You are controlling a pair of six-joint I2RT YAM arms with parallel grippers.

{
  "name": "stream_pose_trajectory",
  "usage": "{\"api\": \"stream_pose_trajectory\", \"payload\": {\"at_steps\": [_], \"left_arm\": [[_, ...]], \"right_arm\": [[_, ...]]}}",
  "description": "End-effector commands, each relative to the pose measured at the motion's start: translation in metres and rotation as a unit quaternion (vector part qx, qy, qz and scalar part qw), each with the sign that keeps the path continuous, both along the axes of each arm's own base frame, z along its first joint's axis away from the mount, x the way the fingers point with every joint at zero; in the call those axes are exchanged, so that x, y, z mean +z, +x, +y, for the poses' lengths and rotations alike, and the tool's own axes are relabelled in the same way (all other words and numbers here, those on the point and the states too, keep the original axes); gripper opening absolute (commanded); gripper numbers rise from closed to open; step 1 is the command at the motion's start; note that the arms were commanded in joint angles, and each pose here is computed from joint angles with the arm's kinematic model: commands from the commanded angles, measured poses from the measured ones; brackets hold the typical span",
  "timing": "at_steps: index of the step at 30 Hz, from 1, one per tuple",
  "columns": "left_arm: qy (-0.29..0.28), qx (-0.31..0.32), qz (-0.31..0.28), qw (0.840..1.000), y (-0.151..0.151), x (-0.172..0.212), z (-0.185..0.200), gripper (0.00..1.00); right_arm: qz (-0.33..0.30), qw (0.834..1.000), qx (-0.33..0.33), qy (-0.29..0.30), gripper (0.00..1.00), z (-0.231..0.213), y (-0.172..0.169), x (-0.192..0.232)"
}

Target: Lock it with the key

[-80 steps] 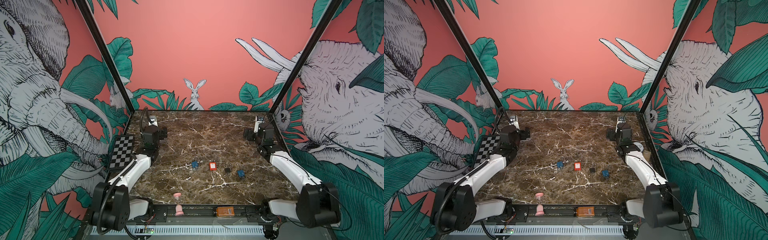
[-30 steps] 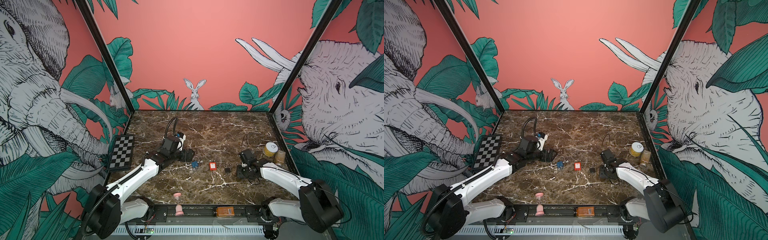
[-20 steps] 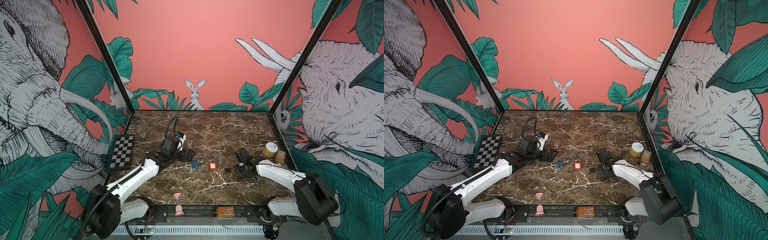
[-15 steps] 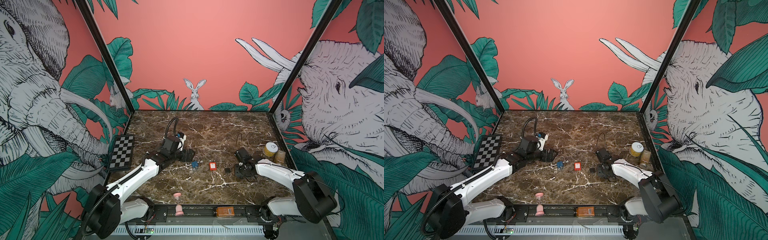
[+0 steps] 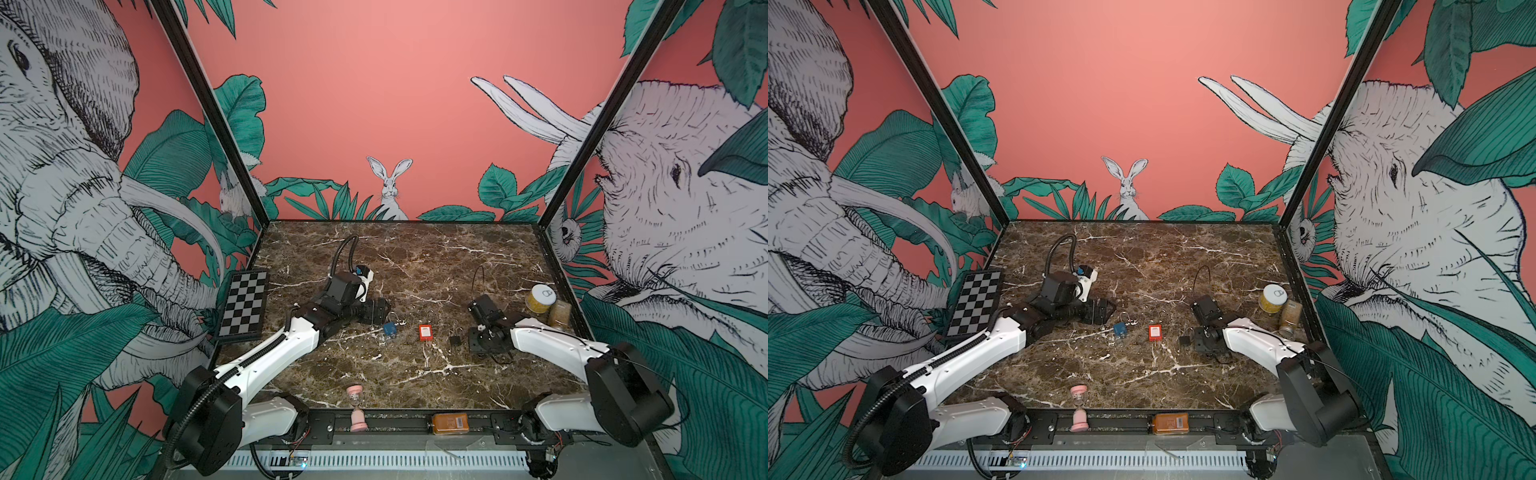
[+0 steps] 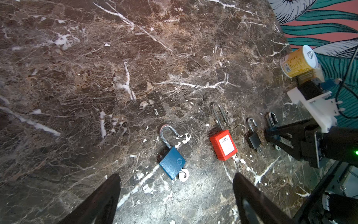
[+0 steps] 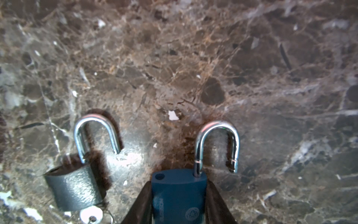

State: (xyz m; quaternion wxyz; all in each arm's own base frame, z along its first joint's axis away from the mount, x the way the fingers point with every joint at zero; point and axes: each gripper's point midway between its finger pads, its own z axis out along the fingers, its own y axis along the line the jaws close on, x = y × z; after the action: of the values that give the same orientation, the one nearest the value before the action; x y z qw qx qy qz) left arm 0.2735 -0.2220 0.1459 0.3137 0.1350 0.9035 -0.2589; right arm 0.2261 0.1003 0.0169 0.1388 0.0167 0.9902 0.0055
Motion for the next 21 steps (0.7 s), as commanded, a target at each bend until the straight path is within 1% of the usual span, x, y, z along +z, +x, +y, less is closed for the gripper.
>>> {"api": "stream_pose_trajectory", "payload": {"at_steps": [1,4,7,10,11,13,16,21], "left_arm": [[-0.01,-0.003,-0.005,1.0,0.001,0.006,-0.004,0.92],[-0.012,-0.005,-0.004,1.0,0.001,0.006,-0.007,0.91],[-0.015,-0.01,0.0,1.0,0.002,0.006,-0.011,0.91],[-0.023,-0.017,0.008,1.0,0.003,0.006,-0.018,0.91],[-0.027,-0.022,0.01,0.999,0.003,0.007,-0.021,0.9],[-0.039,-0.024,0.014,0.999,0.004,0.012,-0.026,0.9],[-0.062,-0.024,0.011,0.998,0.005,0.024,-0.031,0.9],[-0.089,-0.028,0.009,0.996,0.004,0.036,-0.037,0.9]], "right_arm": [[-0.016,1.0,0.012,0.008,0.3,0.005,0.003,0.01],[-0.04,0.998,0.041,0.031,0.3,0.017,0.013,0.03],[-0.07,0.988,0.103,0.091,0.28,0.05,0.027,0.062],[-0.101,0.969,0.176,0.141,0.27,0.085,0.038,0.098],[-0.111,0.96,0.204,0.155,0.27,0.098,0.04,0.109],[-0.13,0.944,0.255,0.165,0.28,0.117,0.044,0.126],[-0.138,0.928,0.305,0.161,0.3,0.136,0.049,0.14],[-0.157,0.904,0.359,0.171,0.33,0.164,0.051,0.154]]}}
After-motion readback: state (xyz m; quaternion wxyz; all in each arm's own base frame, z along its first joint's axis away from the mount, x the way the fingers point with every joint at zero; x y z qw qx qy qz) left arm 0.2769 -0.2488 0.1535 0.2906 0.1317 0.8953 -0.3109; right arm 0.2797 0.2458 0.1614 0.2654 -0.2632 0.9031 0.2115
